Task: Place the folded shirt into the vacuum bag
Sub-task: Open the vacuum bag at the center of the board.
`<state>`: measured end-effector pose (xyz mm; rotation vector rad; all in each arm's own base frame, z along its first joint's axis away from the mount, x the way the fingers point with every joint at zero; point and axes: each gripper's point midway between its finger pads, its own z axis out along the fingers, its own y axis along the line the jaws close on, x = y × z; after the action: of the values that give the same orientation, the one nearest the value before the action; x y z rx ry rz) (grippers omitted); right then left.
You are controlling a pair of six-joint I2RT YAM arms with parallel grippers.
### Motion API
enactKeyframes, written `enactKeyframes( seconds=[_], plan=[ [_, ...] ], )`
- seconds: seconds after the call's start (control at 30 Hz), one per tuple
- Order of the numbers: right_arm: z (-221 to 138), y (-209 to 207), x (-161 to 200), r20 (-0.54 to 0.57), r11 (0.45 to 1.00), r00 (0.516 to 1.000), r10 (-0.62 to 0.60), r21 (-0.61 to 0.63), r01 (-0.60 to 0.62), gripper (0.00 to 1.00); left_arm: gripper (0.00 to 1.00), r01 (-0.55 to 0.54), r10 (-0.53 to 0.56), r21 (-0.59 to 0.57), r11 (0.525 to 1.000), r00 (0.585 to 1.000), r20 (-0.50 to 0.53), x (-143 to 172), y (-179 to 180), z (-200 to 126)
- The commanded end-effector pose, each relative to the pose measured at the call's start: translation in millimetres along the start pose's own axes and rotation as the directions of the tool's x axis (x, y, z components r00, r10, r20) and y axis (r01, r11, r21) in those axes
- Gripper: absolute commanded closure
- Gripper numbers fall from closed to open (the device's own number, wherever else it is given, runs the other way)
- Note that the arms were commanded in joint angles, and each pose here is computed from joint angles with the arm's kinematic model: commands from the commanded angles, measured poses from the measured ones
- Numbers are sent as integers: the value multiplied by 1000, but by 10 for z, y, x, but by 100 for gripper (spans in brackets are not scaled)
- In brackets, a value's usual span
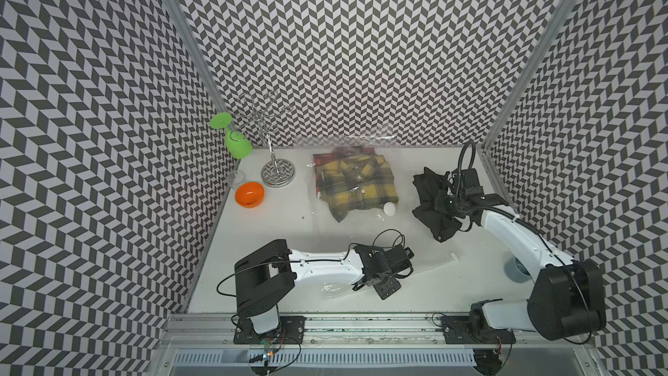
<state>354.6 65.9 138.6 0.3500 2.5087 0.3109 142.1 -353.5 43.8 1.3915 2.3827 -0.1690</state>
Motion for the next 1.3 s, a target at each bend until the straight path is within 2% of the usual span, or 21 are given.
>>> enactKeyframes(
  seconds=[0.0, 0.13, 0.23, 0.33, 0.47, 0.6, 0.73, 0.8, 0.9, 1.07, 1.17, 1.27],
  plan=[
    [-128, 59, -125, 65, 999, 998, 6, -34, -4, 100, 26, -23, 26, -142, 990, 999, 20, -77, 226, 17],
    [-183, 75, -118, 66, 999, 998, 7, -44, -4, 100, 31, -30, 37, -236, 971, 999, 25, -114, 422, 14],
    [-293, 132, -72, 52, 997, 999, 3, -77, 1, 100, 39, 1, 18, -259, 966, 997, 73, -221, 569, -86],
    [-457, 301, 68, 31, 985, 1000, 6, -175, 0, 100, 55, 54, -22, -254, 966, 992, 126, -322, 740, -177],
    [-700, 524, 331, -16, 969, 999, -46, -242, 41, 100, 79, 134, -98, -161, 978, 971, 217, -531, 885, -358],
    [-915, 673, 684, -70, 955, 994, -82, -290, 58, 100, 100, 217, -203, -8, 976, 923, 327, -793, 1003, -611],
    [-1235, 952, 921, -74, 890, 988, -134, -447, 87, 100, 100, 292, -328, 152, 944, 867, 376, -927, 1123, -725],
    [-1440, 1155, 1010, -56, 845, 982, -179, -521, 124, 100, 100, 327, -371, 179, 928, 849, 377, -944, 1230, -741],
    [-1482, 1311, 1285, -96, 833, 968, -232, -533, 147, 100, 100, 352, -403, 197, 915, 821, 405, -1028, 1350, -860],
    [-1173, 1446, 1817, -174, 824, 936, -307, -541, 169, 100, 100, 355, -435, 252, 900, 762, 479, -1233, 1464, -1221],
    [-850, 1280, 1976, -203, 862, 918, -342, -456, 220, 100, 100, 352, -431, 249, 902, 743, 511, -1319, 1520, -1430],
    [-502, 948, 2237, -288, 900, 881, -375, -340, 272, 100, 100, 351, -415, 224, 909, 714, 565, -1396, 1598, -1713]
  ],
)
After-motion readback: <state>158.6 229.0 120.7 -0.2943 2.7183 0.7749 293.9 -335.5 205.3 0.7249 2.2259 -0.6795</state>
